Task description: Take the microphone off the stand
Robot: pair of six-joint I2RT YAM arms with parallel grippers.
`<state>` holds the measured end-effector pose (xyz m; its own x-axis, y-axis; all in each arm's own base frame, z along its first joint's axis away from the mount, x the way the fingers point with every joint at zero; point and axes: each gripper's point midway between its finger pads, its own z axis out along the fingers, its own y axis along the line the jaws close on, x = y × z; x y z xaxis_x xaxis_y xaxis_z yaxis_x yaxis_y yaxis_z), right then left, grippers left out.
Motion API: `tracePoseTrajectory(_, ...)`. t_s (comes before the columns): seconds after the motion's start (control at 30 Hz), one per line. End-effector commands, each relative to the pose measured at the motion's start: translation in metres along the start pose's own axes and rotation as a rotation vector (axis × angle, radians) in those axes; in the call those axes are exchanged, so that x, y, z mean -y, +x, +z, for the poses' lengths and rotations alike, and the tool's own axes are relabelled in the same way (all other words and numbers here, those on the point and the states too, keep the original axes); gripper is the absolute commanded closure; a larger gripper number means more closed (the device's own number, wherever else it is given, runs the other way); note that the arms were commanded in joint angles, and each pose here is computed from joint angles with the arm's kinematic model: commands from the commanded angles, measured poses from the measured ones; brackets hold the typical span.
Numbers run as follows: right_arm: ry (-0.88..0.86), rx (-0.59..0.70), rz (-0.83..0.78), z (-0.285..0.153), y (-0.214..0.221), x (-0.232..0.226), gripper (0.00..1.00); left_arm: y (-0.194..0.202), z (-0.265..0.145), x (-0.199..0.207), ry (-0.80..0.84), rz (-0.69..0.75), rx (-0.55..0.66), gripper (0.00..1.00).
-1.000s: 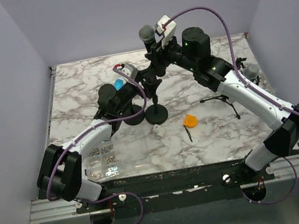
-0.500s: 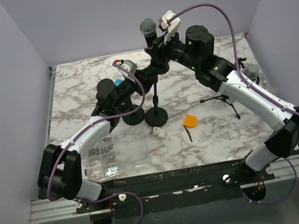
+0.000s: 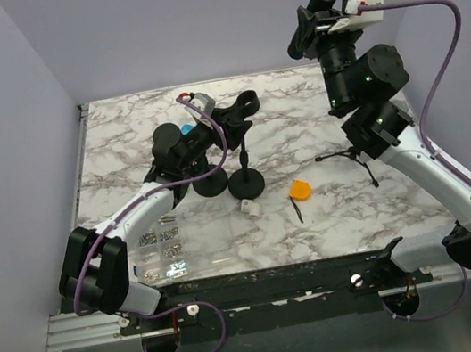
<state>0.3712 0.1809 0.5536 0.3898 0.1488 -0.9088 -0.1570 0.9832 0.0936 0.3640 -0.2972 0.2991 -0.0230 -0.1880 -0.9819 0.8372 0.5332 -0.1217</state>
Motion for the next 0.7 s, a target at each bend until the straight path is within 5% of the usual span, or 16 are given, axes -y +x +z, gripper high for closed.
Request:
tracePoseTrajectory(0.0,0.249,-0.143,-0.166,-0.006,0.082,0.043,0.99,-0.001,-0.005,-0.002,-0.043,-0.038,0.0,0.33)
tracePoseTrajectory(0.17,0.276,-0.338,-0.226,-0.011,0.175,0.056,0.99,-0.011,-0.009,0.002,-0.044,-0.029,0.01,0.15)
tracePoseTrajectory(0.37,0.233,-0.575,-0.206,-0.01,0.266,0.06,0.99,-0.034,-0.02,0.007,-0.064,0.006,0.031,0.12)
tracePoseTrajectory(0.67,0.161,-1.093,-0.142,-0.033,0.404,0.068,0.99,-0.094,-0.052,0.02,-0.12,0.097,0.096,0.12)
